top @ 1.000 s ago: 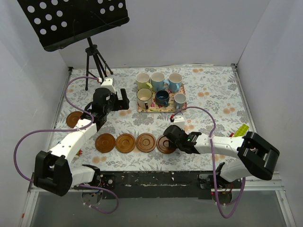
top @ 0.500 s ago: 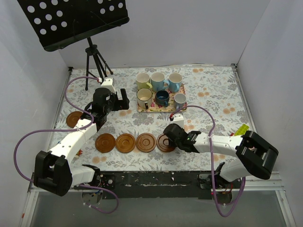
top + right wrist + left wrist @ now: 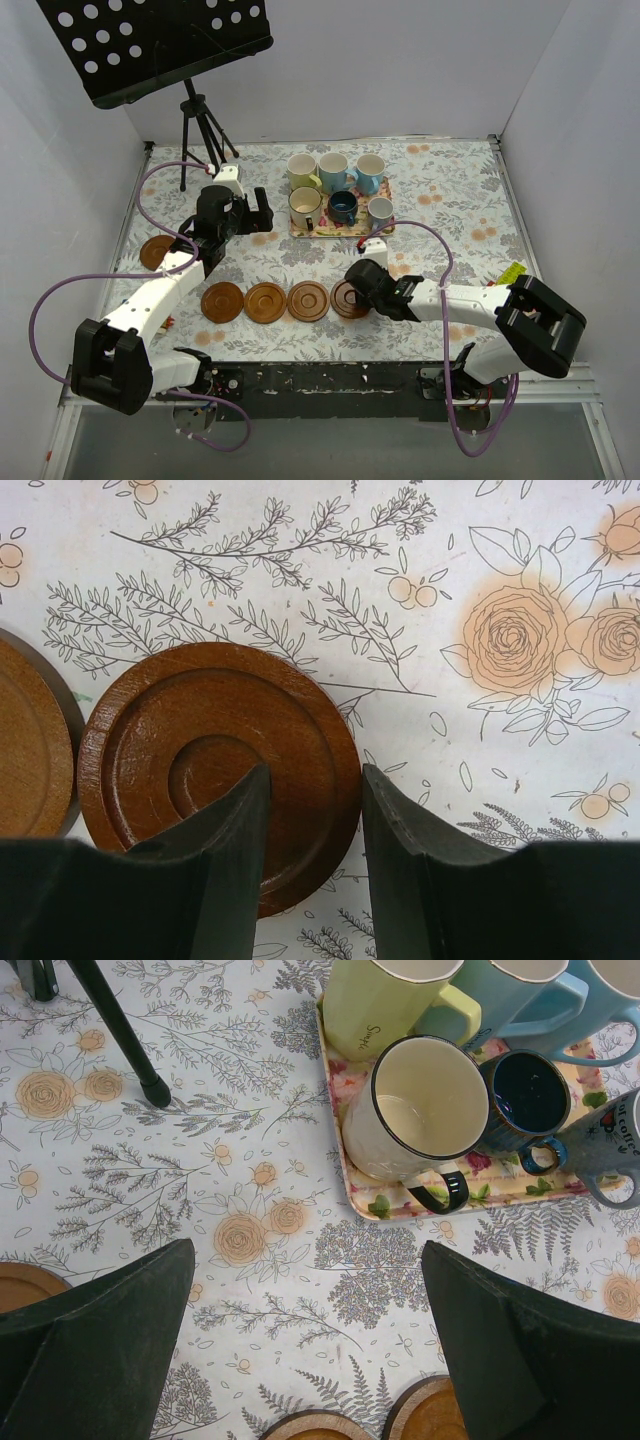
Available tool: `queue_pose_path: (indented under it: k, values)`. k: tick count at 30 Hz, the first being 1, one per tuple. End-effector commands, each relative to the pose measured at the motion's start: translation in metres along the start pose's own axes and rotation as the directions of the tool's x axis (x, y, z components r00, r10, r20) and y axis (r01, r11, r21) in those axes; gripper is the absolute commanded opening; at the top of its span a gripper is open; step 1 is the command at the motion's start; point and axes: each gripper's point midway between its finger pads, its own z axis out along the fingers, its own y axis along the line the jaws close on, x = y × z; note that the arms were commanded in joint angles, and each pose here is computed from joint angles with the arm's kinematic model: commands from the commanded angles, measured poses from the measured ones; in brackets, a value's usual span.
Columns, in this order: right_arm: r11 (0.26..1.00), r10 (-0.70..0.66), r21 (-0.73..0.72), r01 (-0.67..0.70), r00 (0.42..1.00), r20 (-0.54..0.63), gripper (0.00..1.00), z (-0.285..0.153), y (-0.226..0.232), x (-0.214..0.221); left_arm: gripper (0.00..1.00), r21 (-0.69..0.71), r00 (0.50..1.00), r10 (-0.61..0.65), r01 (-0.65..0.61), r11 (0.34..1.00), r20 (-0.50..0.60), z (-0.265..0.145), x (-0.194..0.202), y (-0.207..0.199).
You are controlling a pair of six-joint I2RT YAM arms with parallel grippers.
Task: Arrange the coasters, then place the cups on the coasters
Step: Move the coaster to the center of the board.
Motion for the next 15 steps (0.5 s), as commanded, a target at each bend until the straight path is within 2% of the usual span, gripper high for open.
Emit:
queue_pose_path:
  k: [1,6,15]
  values:
    - [0.998,-0.046,0.033,0.046,0.999,0.0,0.48,0.0,-0.01,0.003,0.98,0.011,1.0,-0.002,0.002,1.0,0.009,-0.003,-0.003,-0.002]
    - [0.999,-0.04,-0.019,0.041,0.999,0.034,0.58,-0.011,-0.003,-0.007,0.98,0.008,1.0,-0.002,0.002,1.0,0.008,-0.002,-0.002,-0.001]
    - [0.987,0.0,-0.157,0.019,0.993,0.121,0.65,-0.035,0.02,-0.039,0.98,-0.025,1.0,0.001,-0.001,1.0,0.007,-0.002,-0.001,0.004]
